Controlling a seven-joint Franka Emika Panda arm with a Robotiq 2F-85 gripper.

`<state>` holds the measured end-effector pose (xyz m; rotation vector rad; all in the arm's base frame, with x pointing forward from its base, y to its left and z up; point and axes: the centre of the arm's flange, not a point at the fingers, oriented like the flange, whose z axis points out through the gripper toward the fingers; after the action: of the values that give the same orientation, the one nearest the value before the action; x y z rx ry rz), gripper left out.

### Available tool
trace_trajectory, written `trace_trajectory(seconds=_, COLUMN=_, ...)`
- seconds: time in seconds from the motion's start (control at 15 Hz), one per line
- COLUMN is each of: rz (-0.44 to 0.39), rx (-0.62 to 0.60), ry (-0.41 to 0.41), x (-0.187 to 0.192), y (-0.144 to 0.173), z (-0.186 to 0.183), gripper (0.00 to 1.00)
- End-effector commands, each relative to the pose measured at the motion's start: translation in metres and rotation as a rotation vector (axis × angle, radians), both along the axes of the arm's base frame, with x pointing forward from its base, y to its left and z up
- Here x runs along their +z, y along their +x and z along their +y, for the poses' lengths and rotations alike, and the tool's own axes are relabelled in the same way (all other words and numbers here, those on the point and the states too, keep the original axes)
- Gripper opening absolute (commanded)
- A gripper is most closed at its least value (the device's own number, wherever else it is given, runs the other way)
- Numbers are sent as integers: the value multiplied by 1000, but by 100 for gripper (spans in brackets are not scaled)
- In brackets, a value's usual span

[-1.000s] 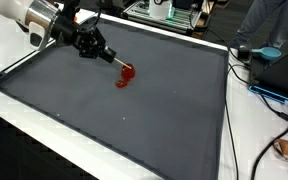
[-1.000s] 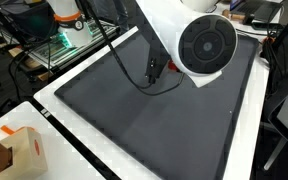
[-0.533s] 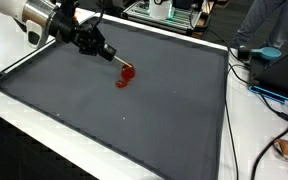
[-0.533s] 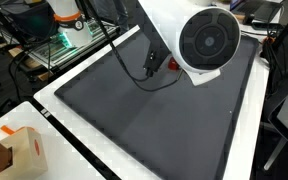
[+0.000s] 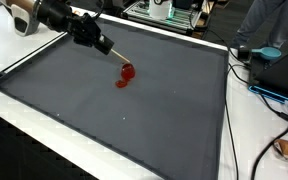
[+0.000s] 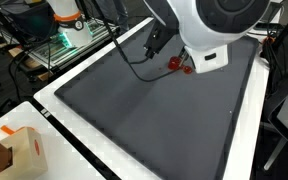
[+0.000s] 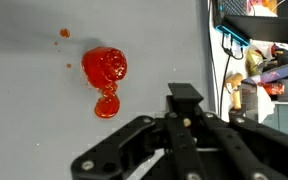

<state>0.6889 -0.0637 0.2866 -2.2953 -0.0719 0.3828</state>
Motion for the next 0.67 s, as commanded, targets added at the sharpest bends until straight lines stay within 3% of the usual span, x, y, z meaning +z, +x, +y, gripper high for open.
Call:
trace_trajectory(seconds=0.0, rz=41, rx=-40, ry=-66, x=24, y=2, z=8, gripper=3)
trace_trajectory(seconds=0.6, rz=91, rx=-46, ry=-312, x=54, y=4, z=36, gripper=3)
